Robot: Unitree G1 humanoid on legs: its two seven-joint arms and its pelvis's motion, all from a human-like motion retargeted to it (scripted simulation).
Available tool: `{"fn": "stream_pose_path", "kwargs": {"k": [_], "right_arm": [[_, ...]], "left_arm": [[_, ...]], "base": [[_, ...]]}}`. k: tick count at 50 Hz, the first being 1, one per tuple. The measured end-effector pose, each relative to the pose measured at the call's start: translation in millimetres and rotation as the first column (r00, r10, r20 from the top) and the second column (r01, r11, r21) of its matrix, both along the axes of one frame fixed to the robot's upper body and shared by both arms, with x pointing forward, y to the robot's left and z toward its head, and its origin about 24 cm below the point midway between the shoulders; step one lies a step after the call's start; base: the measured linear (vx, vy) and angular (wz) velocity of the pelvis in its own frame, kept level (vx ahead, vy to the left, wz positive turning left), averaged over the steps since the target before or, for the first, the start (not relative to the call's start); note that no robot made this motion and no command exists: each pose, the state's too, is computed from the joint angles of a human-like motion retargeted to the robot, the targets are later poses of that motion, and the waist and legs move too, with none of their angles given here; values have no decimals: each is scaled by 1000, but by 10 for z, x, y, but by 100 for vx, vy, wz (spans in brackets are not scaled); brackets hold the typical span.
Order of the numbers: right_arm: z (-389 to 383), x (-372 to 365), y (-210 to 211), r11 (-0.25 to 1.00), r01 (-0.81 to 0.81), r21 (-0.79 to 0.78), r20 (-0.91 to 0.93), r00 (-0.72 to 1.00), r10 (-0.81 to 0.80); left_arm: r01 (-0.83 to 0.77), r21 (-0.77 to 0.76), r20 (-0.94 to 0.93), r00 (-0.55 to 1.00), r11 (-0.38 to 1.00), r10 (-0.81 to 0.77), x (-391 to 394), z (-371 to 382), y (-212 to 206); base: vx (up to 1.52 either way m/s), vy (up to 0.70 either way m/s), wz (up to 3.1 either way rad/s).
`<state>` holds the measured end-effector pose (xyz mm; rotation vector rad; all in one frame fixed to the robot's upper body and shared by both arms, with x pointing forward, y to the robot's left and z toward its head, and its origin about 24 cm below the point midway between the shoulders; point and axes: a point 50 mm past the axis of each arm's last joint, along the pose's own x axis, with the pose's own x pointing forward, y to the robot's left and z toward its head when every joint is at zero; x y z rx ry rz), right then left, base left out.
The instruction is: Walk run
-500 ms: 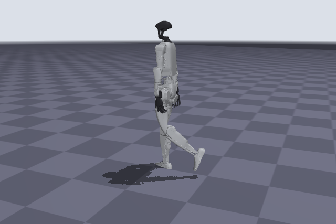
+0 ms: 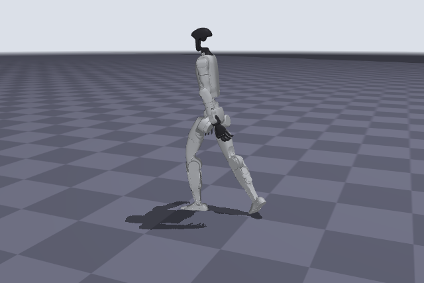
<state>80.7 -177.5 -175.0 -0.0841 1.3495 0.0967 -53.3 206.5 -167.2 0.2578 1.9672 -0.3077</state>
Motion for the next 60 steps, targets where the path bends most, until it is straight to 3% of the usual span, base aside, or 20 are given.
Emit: {"fn": "stream_pose_path", "kwargs": {"k": [5, 8, 12, 17, 22, 26, 31, 35, 47, 54, 60], "right_arm": [[-60, -659, -72, 998, -39, -54, -203, 979, 28], [-58, -753, -103, 995, -74, -70, -233, 971, 55], [-61, -936, -69, 998, 6, -55, -255, 967, -19], [-69, -1024, 84, 994, 112, 9, -267, 958, -105], [-73, -983, 158, 980, 189, 66, -270, 949, -165], [-74, -957, 147, 980, 191, 54, -276, 946, -169], [-66, -1060, 139, 970, 234, 62, -313, 928, -204], [-62, -814, -37, 975, 219, 46, -191, 960, -206], [118, 303, -309, 1000, 22, -22, 97, 995, -19], [168, 572, -136, 1000, 26, -1, 152, 988, -25], [39, 114, 94, 993, 48, 110, 95, 994, -58]], "left_arm": [[51, 29, 98, 994, 998, -53, 383, -26, 112], [141, 113, 249, 954, 984, -166, 941, -3, 273], [246, 184, 493, 814, 952, -306, 1741, 126, 338], [161, 129, 748, 632, 978, -203, 2434, 399, 315], [53, 28, 853, 519, 998, -52, 2668, 531, 260], [35, 2, 789, 614, 999, -23, 2367, 362, 255], [75, 30, 551, 831, 997, -79, 1442, 11, 166], [69, 8, 350, 934, 998, -68, 723, -76, 133], [-141, -14, -90, 986, 990, 139, -431, 71, -88], [-79, -58, -61, 995, 995, 76, -249, 37, -48], [-60, -23, 56, 997, 998, 61, 45, -23, 20]], "base": [[99, 14, -19], [73, 6, 16], [78, 4, 41], [74, -8, 65], [88, -14, 15], [100, -14, 24], [130, -21, 53], [108, -19, -51], [80, -10, -27], [88, 3, -41], [114, 15, -53]]}}
